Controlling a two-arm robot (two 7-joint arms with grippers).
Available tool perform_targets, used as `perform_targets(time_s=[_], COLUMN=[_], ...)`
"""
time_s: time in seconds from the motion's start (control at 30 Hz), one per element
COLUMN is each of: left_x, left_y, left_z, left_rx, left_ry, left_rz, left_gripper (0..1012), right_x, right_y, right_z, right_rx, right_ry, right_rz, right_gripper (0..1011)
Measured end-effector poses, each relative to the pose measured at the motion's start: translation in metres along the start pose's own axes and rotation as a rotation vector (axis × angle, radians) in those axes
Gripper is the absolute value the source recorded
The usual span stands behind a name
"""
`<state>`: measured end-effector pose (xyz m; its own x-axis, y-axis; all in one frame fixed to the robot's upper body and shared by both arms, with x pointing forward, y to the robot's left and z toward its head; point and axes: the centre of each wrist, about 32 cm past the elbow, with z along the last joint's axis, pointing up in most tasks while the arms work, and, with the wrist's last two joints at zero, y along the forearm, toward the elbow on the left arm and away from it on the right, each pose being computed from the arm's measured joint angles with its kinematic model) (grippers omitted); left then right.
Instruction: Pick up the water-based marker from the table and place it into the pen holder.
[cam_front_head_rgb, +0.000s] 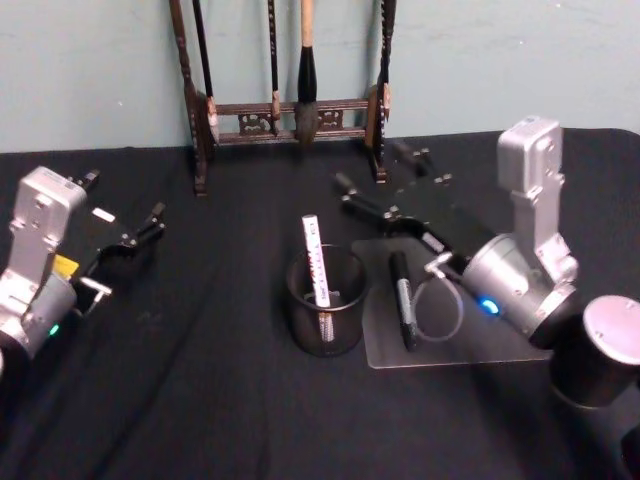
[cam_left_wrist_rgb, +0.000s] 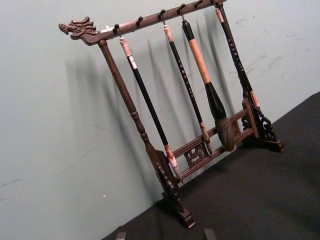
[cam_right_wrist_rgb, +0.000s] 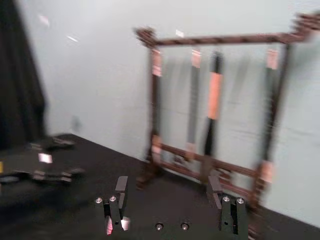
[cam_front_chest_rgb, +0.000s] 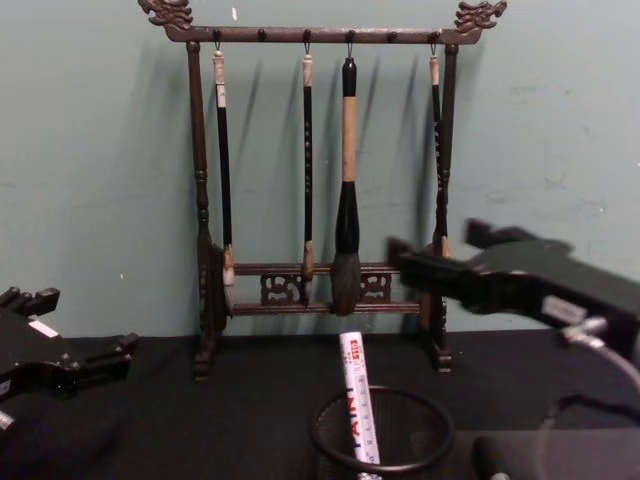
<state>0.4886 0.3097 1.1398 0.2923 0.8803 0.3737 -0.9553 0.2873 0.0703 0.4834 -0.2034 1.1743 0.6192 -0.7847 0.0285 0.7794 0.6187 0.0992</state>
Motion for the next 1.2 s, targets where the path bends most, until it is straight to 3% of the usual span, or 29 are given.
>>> perform_targets(time_s=[0.1, 0.2, 0.43, 0.63, 0.97, 1.2], left_x=[0.0, 0.0, 0.0, 0.0, 0.0, 0.0], left_y=[0.0, 0.0, 0.0, 0.0, 0.0, 0.0], left_z=[0.0, 0.0, 0.0, 0.0, 0.0, 0.0], left_rx=[0.0, 0.0, 0.0, 0.0, 0.0, 0.0], left_ry=[0.0, 0.0, 0.0, 0.0, 0.0, 0.0], left_rz=[0.0, 0.0, 0.0, 0.0, 0.0, 0.0], left_gripper=[1001, 1001, 1001, 1001, 1001, 1001], right_x=[0.008, 0.016, 0.021, 0.017, 0.008, 0.002], right_y=[-0.006, -0.011, -0.013, -0.005, 0.014, 0.021], right_z=[0.005, 0.007, 0.005, -0.001, -0.01, -0.014], right_rx=[-0.062, -0.16, -0.33, -0.479, -0.601, -0.633], right_ry=[-0.022, -0.034, -0.036, -0.019, 0.019, 0.017], right_rz=[-0.089, -0.172, -0.217, -0.209, -0.23, -0.238], right_gripper=[1002, 1002, 1002, 1002, 1002, 1002])
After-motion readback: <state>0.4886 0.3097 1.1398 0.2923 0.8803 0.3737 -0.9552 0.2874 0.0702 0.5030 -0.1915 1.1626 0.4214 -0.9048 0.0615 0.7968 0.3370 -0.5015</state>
